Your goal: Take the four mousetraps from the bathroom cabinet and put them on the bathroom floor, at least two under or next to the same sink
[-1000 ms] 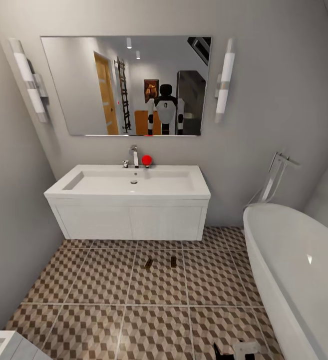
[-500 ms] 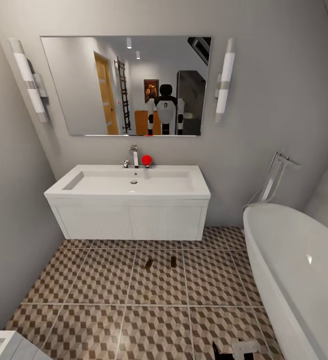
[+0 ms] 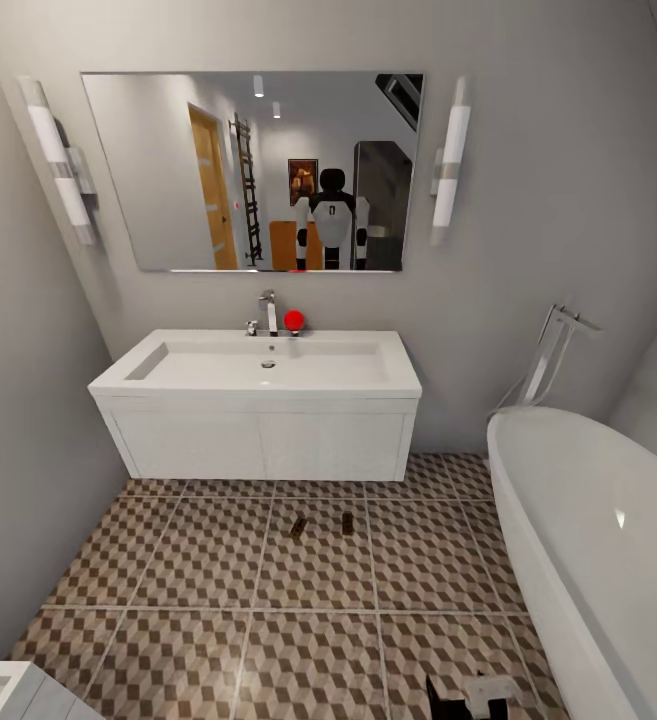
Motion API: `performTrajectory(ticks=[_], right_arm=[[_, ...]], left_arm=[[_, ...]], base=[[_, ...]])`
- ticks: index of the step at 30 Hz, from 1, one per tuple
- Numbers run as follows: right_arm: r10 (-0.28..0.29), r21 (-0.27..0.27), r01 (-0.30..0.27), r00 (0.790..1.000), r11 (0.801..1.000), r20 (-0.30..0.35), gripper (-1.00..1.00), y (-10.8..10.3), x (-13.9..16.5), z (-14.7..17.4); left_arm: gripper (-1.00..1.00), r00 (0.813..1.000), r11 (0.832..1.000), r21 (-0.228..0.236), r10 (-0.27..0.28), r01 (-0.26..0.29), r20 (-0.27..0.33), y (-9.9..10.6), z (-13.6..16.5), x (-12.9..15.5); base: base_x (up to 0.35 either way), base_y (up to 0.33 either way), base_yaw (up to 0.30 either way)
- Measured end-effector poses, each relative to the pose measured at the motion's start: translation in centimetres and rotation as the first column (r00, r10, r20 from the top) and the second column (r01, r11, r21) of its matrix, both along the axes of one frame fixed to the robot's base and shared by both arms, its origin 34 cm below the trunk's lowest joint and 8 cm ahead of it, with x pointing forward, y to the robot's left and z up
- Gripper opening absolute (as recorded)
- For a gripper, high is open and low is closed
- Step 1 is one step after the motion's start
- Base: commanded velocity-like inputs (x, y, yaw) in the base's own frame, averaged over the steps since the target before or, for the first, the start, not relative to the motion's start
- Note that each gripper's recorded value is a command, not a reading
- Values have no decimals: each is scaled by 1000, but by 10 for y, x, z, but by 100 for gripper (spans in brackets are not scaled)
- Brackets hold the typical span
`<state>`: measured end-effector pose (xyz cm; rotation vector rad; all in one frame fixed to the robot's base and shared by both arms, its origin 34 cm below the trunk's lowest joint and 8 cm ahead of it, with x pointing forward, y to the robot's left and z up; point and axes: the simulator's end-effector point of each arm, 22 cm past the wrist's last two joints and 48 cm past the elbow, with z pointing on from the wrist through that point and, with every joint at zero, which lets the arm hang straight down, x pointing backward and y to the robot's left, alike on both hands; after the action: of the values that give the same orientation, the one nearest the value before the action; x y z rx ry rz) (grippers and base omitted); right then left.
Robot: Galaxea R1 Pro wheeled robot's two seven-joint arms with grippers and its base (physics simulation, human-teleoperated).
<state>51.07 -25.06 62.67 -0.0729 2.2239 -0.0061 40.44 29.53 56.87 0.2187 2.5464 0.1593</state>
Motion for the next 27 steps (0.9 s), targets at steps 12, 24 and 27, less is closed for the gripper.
performTrajectory(ticks=[12, 24, 27], right_arm=[[5, 0, -5, 998, 1000, -65, 100, 1, 7, -6], [15, 6, -15, 998, 1000, -58, 100, 6, 8, -5], [15, 5, -15, 999, 1000, -49, 100, 5, 9, -4]], left_arm=[[100, 998, 1000, -24, -2, 0, -67, -32, 6, 42], [100, 1000, 1000, -20, 3, -3, 17, -24, 12, 49], [100, 1000, 1000, -7, 8, -8, 19, -16, 10, 40]], base=[[0, 0, 0], [0, 0, 0], [0, 0, 0]])
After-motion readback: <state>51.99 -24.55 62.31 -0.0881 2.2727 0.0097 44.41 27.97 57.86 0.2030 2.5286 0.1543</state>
